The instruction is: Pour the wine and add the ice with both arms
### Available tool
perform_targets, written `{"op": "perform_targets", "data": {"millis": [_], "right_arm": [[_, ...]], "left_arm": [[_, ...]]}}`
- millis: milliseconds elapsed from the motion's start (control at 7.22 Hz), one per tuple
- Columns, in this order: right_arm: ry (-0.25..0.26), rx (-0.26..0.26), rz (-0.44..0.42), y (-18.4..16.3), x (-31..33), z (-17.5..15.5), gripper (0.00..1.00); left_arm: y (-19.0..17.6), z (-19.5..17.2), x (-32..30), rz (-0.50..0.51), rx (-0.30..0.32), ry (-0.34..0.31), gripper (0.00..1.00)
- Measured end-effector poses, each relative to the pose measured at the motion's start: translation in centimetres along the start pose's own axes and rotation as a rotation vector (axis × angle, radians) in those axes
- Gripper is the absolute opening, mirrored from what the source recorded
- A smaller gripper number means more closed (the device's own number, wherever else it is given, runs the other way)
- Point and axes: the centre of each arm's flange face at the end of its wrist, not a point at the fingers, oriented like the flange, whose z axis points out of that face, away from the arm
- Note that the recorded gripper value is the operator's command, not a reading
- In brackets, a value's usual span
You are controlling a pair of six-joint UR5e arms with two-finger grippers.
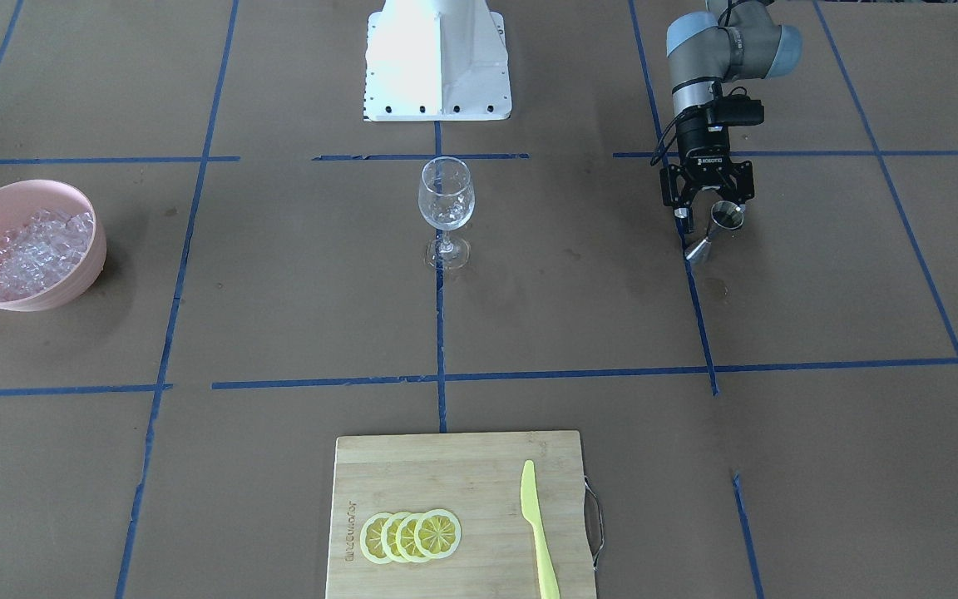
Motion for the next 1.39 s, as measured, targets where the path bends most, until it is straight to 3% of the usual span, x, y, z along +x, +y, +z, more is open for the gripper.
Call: {"op": "perform_targets", "data": {"millis": [277, 554, 831, 1386], "right_arm": [[0.000, 0.000, 0.001, 0.0, 0.0, 0.0, 1.00], [0.000, 0.000, 0.000, 0.0, 0.0, 0.0, 1.00], [0.000, 0.000, 0.000, 0.0, 0.0, 0.0, 1.00], [0.000, 0.000, 0.000, 0.0, 0.0, 0.0, 1.00]], "left_arm": [[0.2, 0.9, 0.4, 0.010, 0.013, -0.009, 0.83], [0.5, 1.4, 0.0, 0.023, 0.019, -0.019, 0.71], [0.7, 1.5, 0.2, 0.023, 0.018, -0.018, 0.68], [1.1, 1.7, 0.2, 0.028, 0.017, -0.021, 0.44]]}}
